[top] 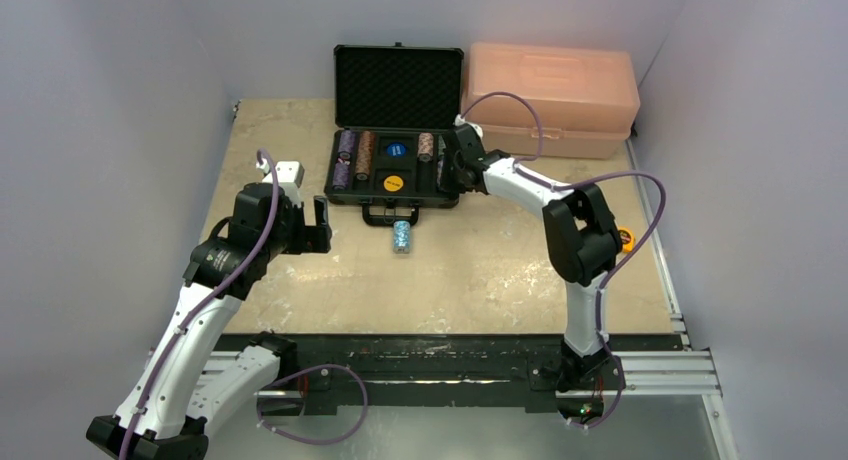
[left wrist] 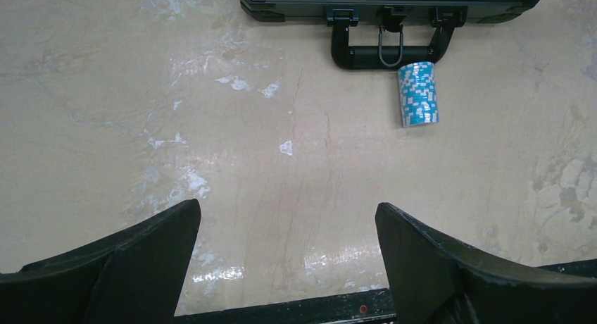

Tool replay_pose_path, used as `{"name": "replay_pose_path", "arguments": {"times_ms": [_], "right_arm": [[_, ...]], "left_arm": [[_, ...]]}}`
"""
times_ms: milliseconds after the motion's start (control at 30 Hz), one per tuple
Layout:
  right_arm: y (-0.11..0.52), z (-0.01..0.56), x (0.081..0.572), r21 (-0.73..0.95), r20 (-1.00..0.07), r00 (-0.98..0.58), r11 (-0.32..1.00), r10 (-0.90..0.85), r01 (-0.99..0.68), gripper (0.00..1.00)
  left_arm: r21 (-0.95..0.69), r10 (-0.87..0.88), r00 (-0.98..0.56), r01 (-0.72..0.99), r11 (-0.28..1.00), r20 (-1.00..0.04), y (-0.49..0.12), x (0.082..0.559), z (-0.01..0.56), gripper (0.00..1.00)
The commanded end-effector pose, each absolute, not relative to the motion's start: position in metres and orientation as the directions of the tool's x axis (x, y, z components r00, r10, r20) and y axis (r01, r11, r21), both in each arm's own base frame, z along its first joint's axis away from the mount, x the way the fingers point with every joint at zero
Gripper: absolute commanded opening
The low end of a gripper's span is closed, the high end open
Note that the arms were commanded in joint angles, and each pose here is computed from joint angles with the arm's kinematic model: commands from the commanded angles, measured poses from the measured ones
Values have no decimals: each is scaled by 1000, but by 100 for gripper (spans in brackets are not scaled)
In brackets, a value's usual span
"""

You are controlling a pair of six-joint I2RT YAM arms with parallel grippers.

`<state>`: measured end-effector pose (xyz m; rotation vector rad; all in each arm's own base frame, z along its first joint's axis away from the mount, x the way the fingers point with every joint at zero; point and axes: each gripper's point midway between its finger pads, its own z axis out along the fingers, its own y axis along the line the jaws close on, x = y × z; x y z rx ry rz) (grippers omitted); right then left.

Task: Pack up texas hold em set

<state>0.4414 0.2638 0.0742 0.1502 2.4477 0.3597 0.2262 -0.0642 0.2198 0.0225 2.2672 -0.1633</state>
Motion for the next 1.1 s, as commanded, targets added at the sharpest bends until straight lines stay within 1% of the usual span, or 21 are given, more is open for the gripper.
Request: {"name": "replay_pose_path", "arguments": {"times_ms": [0,567,1067], "right_arm": [[267,100,464,309,-648,-726,951,231,27,19],[272,103,482,299,-660,-716,954,226,25,18],[275,135,490,307,-690,-689,952,223,1,20]], "left_arm": [[-108,-35,-623,79,991,-781,-64,231,225,96],[-110,-35,-622,83,990,-782,-65,231,226,96],[-111,-37,-619,82,990,-785,-64,231,227,96]]}}
